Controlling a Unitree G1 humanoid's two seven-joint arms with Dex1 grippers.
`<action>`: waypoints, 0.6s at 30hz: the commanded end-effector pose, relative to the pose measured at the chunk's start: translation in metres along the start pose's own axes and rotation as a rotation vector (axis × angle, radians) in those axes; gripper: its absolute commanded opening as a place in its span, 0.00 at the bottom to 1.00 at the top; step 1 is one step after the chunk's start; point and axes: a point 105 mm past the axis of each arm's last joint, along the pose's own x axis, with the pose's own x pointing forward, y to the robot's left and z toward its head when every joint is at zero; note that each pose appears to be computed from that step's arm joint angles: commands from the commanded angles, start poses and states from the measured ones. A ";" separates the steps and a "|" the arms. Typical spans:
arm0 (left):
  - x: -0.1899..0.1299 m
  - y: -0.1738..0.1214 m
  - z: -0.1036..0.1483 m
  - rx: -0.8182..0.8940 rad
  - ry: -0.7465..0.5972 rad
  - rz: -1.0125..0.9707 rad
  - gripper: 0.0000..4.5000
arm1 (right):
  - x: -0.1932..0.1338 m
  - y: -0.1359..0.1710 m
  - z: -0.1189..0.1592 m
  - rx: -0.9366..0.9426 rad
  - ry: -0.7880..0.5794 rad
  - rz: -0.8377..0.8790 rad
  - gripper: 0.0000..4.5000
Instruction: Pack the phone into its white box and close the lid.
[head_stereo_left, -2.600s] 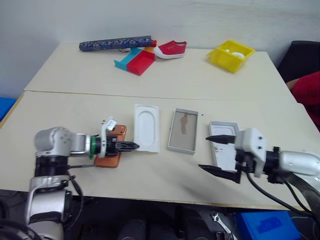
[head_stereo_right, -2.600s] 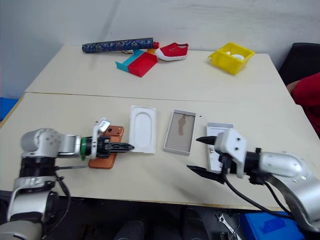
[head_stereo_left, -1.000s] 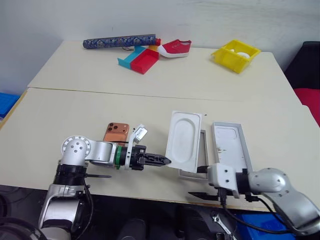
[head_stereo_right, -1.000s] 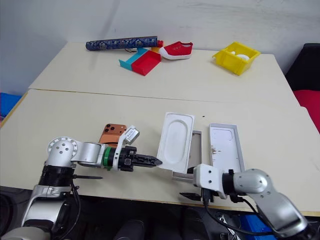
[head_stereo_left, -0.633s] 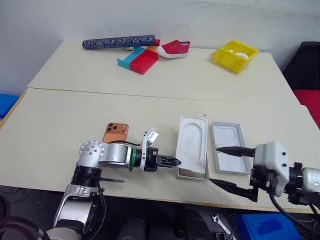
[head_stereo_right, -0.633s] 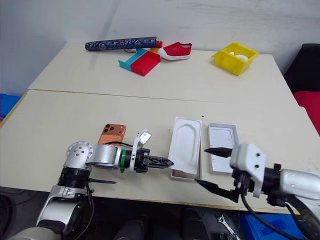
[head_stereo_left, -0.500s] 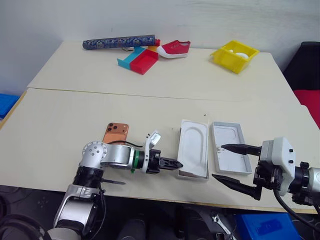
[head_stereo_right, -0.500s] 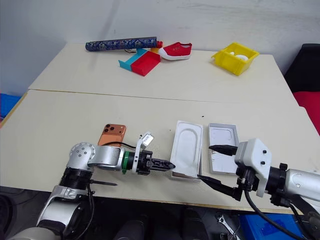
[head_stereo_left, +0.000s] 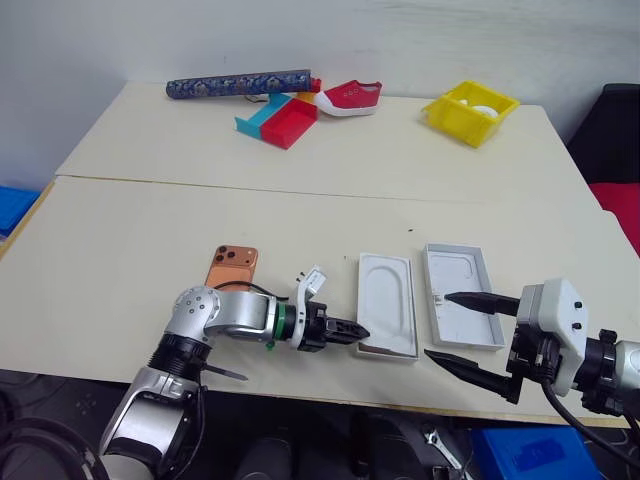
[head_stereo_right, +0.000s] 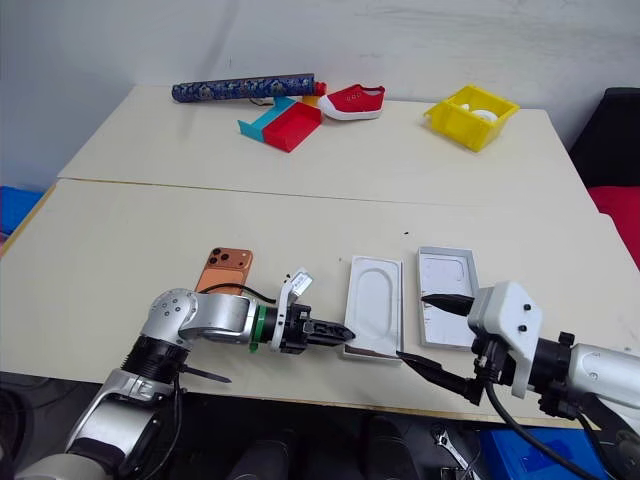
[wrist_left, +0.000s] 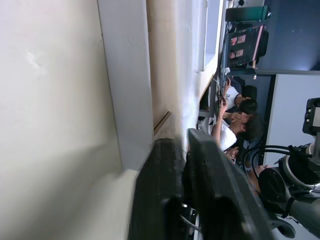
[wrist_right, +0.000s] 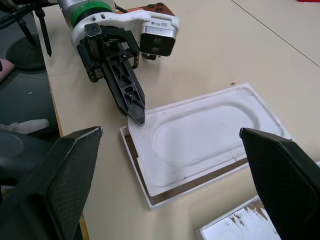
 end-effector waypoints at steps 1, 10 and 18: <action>-0.005 -0.014 0.001 0.052 0.021 -0.048 0.43 | -0.001 -0.001 0.006 -0.041 -0.012 -0.010 1.00; -0.031 -0.036 -0.001 0.231 0.090 -0.095 0.82 | 0.001 -0.001 0.002 -0.039 -0.010 -0.013 1.00; -0.059 -0.051 0.021 0.848 -0.082 -0.053 0.82 | 0.017 -0.004 -0.001 -0.053 0.024 0.020 1.00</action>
